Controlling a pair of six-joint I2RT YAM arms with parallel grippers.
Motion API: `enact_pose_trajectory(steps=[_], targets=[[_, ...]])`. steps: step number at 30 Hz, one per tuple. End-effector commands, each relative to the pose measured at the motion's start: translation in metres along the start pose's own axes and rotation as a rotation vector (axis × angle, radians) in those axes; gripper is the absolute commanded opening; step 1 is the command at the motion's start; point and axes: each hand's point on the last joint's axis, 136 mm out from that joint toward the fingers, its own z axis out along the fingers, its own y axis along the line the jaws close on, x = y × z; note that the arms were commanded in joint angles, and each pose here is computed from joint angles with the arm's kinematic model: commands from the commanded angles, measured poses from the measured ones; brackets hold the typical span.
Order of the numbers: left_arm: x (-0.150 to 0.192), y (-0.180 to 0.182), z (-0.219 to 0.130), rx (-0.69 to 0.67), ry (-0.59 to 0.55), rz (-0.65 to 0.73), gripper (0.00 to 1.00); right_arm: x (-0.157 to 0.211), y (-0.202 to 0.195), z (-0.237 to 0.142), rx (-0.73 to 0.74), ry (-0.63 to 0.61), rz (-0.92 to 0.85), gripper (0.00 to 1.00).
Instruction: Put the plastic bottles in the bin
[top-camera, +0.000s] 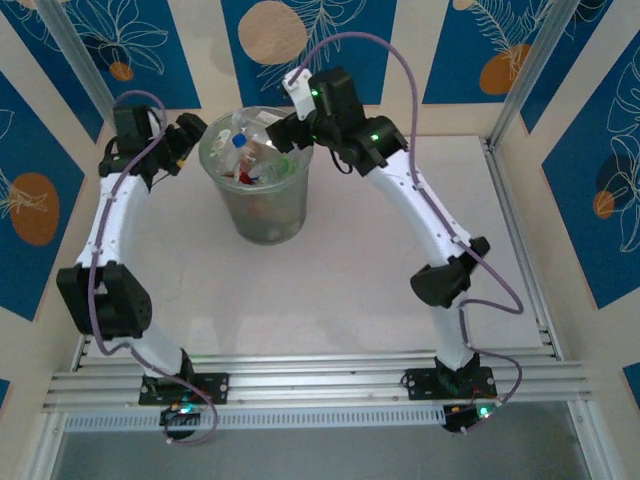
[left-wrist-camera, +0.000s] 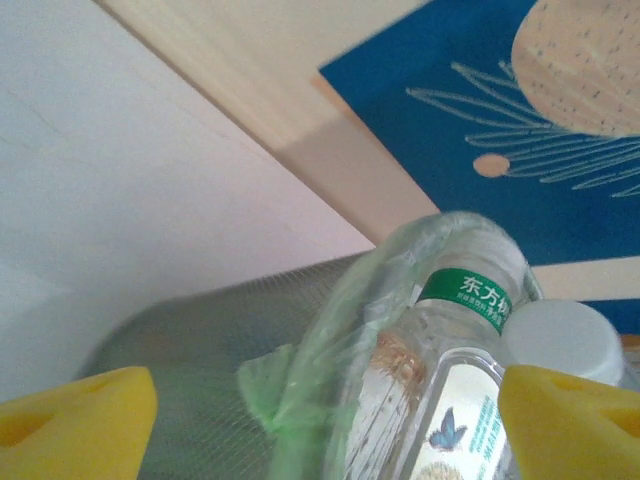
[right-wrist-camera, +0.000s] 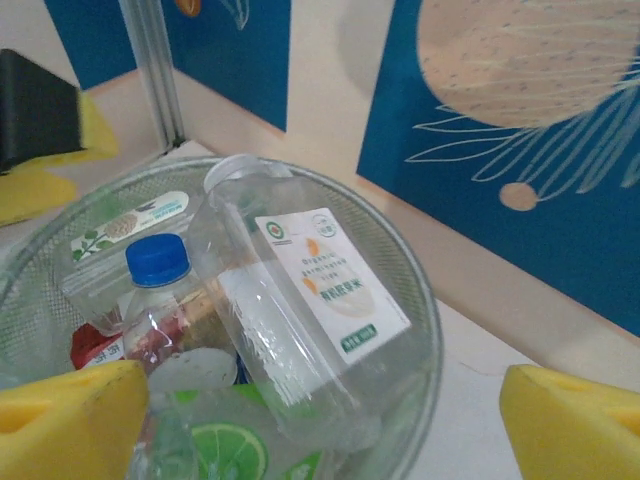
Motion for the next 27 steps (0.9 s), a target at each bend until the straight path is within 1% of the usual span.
enact_pose_trajectory(steps=[1, 2, 3, 5, 6, 8, 10, 11, 14, 16, 18, 21, 24, 27], targets=[[-0.018, 0.012, -0.048, -0.088, -0.135, 0.066, 0.92, 0.005, -0.020, -0.033, 0.102, 0.006, 0.043, 0.95], [-0.018, 0.018, -0.056, -0.117, -0.163, 0.086, 0.93, 0.009, -0.025, -0.040, 0.123, 0.006, 0.055, 0.96], [-0.019, 0.025, -0.066, -0.157, -0.199, 0.114, 0.95, 0.016, -0.029, -0.048, 0.142, 0.003, 0.071, 0.99], [-0.017, 0.042, -0.082, -0.224, -0.264, 0.164, 0.97, 0.030, -0.036, -0.064, 0.165, -0.009, 0.102, 0.99], [-0.014, 0.053, -0.089, -0.261, -0.295, 0.185, 0.99, 0.038, -0.040, -0.073, 0.181, -0.020, 0.122, 0.99], [-0.007, 0.073, -0.100, -0.313, -0.349, 0.215, 1.00, 0.057, -0.050, -0.090, 0.211, -0.036, 0.167, 0.99], [0.003, 0.091, -0.107, -0.344, -0.390, 0.253, 0.99, 0.083, -0.061, -0.105, 0.242, -0.037, 0.233, 0.99], [0.008, 0.098, -0.108, -0.345, -0.406, 0.271, 1.00, 0.096, -0.067, -0.112, 0.262, -0.031, 0.260, 0.99], [0.023, 0.111, -0.101, -0.291, -0.456, 0.375, 1.00, 0.141, -0.087, -0.126, 0.340, -0.002, 0.313, 0.99], [0.033, 0.117, -0.092, -0.265, -0.460, 0.459, 0.99, 0.172, -0.097, -0.130, 0.397, 0.007, 0.301, 0.99], [0.040, 0.124, -0.081, -0.257, -0.439, 0.527, 1.00, 0.198, -0.105, -0.130, 0.448, 0.001, 0.260, 0.99], [0.052, 0.129, -0.066, -0.216, -0.423, 0.606, 1.00, 0.231, -0.115, -0.129, 0.490, -0.004, 0.230, 0.99], [0.062, 0.135, -0.058, -0.174, -0.443, 0.664, 1.00, 0.263, -0.127, -0.126, 0.505, 0.014, 0.252, 0.99], [0.072, 0.143, -0.053, -0.163, -0.447, 0.715, 0.99, 0.288, -0.141, -0.123, 0.531, 0.016, 0.276, 0.99]])
